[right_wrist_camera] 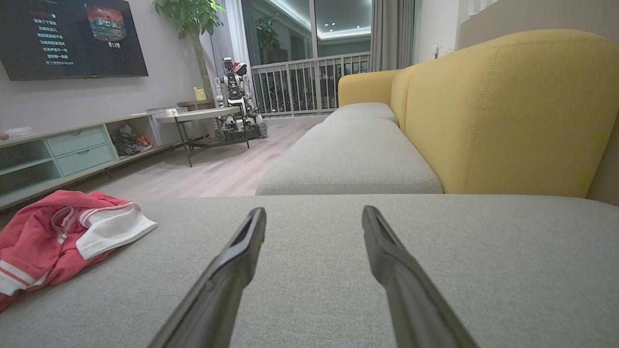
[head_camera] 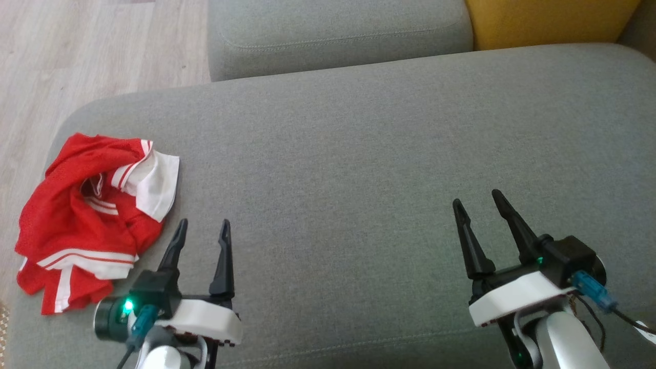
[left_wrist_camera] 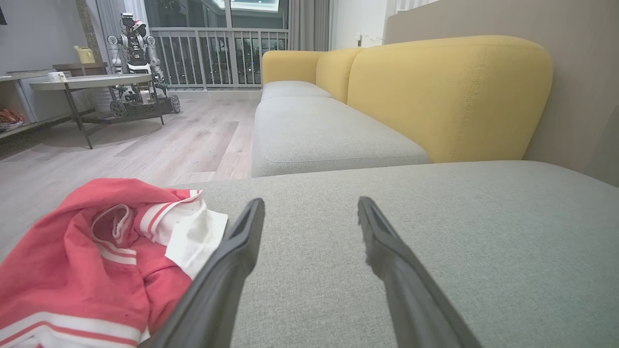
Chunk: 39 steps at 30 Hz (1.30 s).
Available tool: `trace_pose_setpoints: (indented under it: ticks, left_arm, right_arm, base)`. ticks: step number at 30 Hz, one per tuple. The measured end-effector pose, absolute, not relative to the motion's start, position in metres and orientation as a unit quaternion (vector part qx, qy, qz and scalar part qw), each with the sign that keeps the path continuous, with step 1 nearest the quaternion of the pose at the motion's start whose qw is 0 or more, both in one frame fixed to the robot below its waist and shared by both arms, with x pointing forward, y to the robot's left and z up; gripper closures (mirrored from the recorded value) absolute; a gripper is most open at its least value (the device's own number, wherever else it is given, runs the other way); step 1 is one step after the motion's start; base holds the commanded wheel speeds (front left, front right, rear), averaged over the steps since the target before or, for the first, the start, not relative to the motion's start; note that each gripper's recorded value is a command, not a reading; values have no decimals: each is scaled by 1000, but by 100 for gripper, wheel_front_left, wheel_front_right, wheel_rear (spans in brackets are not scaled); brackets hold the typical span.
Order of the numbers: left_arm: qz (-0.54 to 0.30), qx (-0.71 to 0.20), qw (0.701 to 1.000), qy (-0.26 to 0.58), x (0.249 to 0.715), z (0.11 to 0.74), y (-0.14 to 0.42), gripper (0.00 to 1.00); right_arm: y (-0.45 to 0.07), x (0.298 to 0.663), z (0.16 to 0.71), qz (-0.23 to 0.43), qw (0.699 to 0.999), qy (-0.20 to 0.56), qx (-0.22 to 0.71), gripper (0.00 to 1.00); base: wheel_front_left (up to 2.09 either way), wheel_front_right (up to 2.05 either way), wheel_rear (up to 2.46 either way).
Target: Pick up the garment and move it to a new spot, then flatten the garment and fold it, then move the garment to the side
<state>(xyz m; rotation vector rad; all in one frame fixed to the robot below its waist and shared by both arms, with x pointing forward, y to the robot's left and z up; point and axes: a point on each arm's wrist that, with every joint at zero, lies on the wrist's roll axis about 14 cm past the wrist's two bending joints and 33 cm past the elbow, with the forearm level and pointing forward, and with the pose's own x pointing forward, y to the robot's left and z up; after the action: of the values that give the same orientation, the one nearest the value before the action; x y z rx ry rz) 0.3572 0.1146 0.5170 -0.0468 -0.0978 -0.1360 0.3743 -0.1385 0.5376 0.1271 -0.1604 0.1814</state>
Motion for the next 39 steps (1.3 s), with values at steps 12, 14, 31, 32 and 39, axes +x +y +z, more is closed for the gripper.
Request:
trace_pose_setpoints:
  ticks: [12, 14, 31, 32, 39]
  left_arm:
    - [-39, -23, 998, -39, 351, 509, 133, 0]
    - [-27, -21, 999, -40, 348, 509, 141, 0]
    - [125, -4, 991, -40, 282, 505, 232, 0]
    - [133, -4, 990, -41, 278, 505, 236, 0]
    - [189, -10, 980, -56, 253, 512, 264, 0]
  right_arm:
    - [-121, 378, 541, 116, 988, -84, 66, 0]
    - [-109, 379, 543, 134, 985, -85, 69, 0]
    - [15, 377, 540, 309, 944, -61, 100, 0]
    - [22, 375, 540, 318, 941, -59, 100, 0]
    - [51, 367, 531, 360, 927, -42, 97, 0]
  base:
    - [0, 0, 0]
    - [0, 0, 0]
    - [0, 0, 0]
    - [0, 0, 0]
    - [0, 0, 0]
